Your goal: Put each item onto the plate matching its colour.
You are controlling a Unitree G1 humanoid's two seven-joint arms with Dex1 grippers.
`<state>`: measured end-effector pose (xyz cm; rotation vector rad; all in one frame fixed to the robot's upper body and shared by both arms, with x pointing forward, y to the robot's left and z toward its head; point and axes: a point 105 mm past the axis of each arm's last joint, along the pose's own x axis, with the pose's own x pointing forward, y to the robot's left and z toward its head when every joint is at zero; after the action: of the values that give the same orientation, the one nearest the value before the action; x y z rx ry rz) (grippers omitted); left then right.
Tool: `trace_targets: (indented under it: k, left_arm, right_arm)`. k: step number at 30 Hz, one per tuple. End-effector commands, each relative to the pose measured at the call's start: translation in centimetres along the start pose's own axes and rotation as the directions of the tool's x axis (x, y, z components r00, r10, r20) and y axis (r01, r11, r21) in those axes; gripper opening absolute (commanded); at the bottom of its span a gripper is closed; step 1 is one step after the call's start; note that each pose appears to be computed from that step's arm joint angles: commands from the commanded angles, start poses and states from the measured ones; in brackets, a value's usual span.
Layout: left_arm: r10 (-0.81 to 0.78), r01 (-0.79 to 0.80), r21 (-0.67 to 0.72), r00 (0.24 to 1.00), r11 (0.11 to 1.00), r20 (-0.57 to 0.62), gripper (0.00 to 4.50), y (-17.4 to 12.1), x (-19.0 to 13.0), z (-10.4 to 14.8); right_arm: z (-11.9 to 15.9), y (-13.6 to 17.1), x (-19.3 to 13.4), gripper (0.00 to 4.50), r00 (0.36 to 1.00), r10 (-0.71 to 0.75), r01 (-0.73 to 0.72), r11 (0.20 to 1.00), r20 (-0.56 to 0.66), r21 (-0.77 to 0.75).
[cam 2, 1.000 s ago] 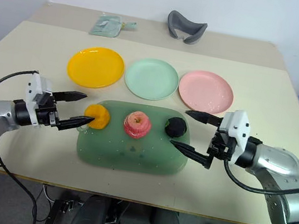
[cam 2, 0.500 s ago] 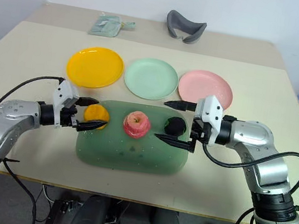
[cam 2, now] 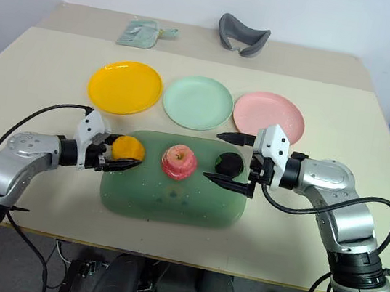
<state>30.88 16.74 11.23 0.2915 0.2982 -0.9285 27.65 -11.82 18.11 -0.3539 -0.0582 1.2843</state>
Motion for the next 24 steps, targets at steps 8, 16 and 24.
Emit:
trace_targets:
  k: [8, 16, 24]
  left_arm:
    - [0.304, -0.285, -0.121, 0.932, 0.951, 0.195, 3.08, 4.3, -0.5, 5.7]
    - [0.687, -0.646, -0.238, 0.700, 0.726, 0.195, 3.08, 11.2, 0.8, 8.2]
    - [0.833, -0.770, -0.325, 0.538, 0.549, 0.133, 3.08, 15.0, 3.3, 8.4]
  right_arm:
    - [1.2, -0.5, 0.4, 4.50, 0.998, -0.042, 0.046, 0.996, 0.056, -0.074]
    - [1.6, -1.4, 1.1, 4.50, 0.994, -0.079, 0.085, 0.993, 0.078, -0.077]
    - [2.2, -2.0, 1.9, 4.50, 0.988, -0.115, 0.122, 0.990, 0.099, -0.074]
